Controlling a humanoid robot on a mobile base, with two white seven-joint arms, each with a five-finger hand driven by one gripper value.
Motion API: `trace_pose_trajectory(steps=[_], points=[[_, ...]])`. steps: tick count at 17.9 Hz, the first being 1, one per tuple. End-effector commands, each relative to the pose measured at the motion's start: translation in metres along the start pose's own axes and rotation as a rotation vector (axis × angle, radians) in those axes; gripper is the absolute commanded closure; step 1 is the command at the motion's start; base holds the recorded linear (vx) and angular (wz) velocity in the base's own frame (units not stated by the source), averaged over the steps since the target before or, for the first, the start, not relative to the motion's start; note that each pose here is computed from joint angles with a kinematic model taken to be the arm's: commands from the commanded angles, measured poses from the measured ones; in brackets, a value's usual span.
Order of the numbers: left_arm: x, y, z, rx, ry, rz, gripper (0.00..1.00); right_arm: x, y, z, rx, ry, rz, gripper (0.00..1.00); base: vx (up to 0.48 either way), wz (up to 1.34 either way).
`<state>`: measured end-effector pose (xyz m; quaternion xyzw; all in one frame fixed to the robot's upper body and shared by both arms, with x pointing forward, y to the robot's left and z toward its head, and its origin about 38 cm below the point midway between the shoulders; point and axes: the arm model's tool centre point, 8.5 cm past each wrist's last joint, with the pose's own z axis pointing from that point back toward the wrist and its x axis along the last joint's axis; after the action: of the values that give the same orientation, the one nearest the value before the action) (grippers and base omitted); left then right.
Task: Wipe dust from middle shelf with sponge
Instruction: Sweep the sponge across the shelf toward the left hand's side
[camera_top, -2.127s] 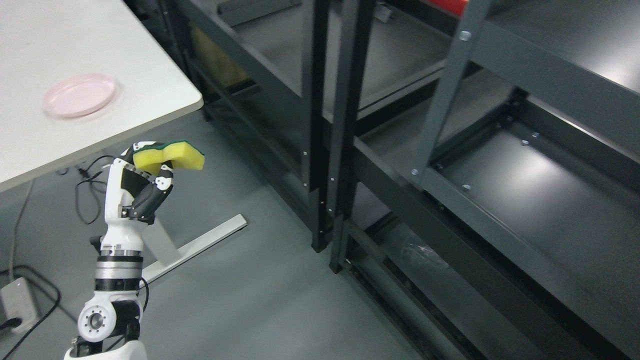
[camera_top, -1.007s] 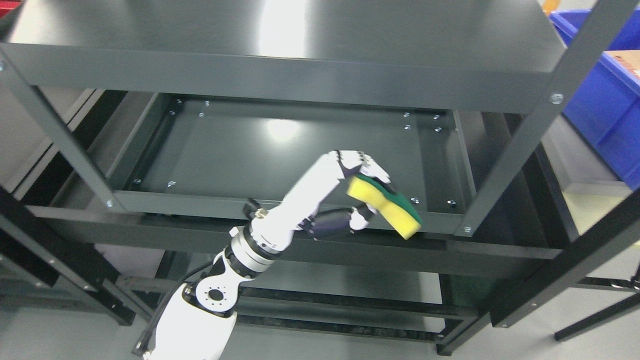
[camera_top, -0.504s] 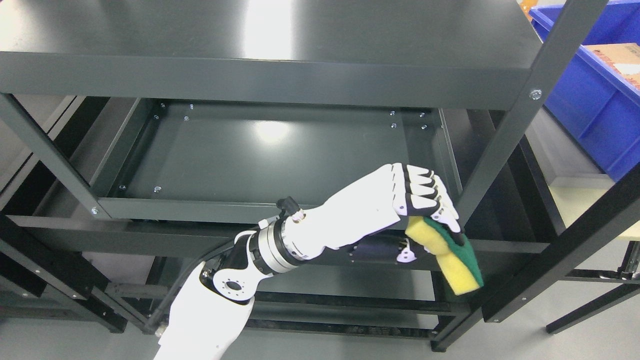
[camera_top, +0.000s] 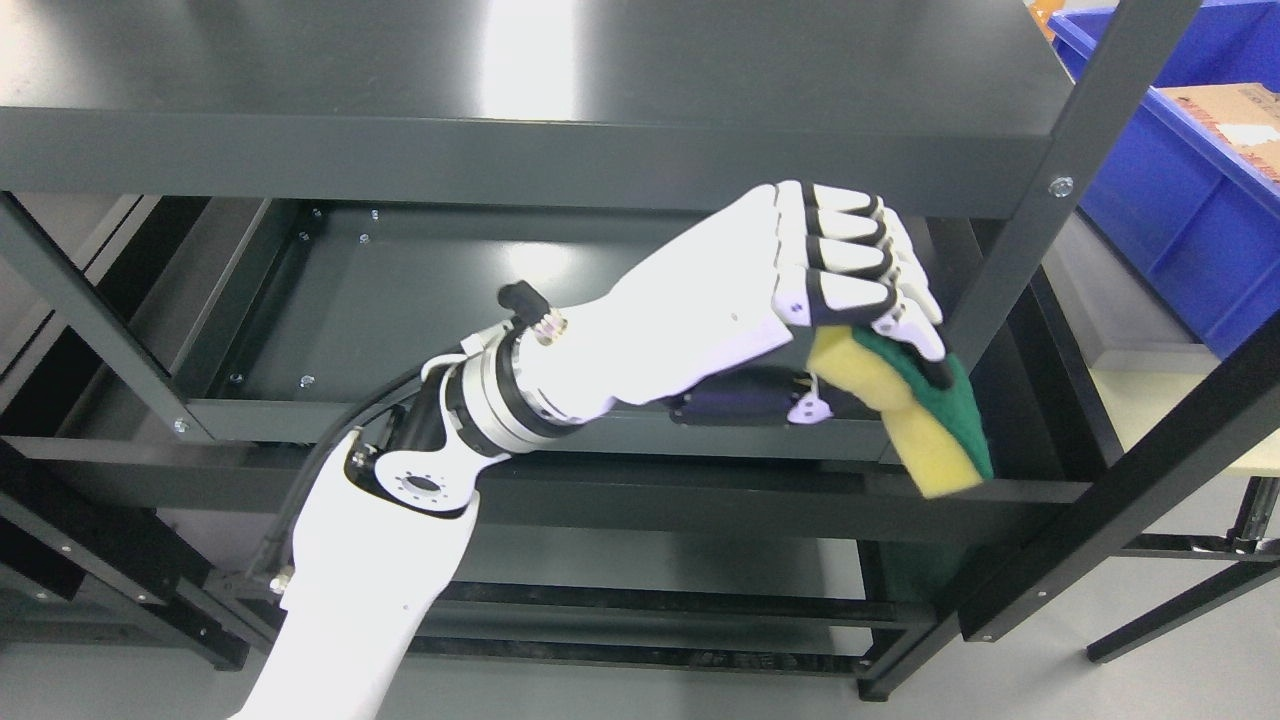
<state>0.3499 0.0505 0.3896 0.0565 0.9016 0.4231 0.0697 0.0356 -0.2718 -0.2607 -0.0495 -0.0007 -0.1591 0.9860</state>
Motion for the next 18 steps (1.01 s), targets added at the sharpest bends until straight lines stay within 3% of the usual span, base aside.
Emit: trace_pose_trajectory(steps=[1,5,8,18], points=[[-0.005,0.094,0.044,0.141,0.122,-0.243,1.0,0.009,-0.01,0.0,-0.015,-0.022,-0.002,0.0,0.003,-0.02],[0.011,0.155,0.132,0.137,0.304,-0.369,1.0,0.009,-0.01,0.0,-0.015,-0.022,-0.002,0.0,0.0,0.0],[0.032,0.18,0.18,0.102,0.396,-0.377,1.0,0.009,-0.01,0.0,-0.015,-0.022,-0.002,0.0,-0.001,-0.01],[0.151,0.301,0.3,0.179,0.735,-0.695,1.0,0.009,-0.01,0.0,-0.015,-0.022,-0.001,0.0,0.0,0.0]])
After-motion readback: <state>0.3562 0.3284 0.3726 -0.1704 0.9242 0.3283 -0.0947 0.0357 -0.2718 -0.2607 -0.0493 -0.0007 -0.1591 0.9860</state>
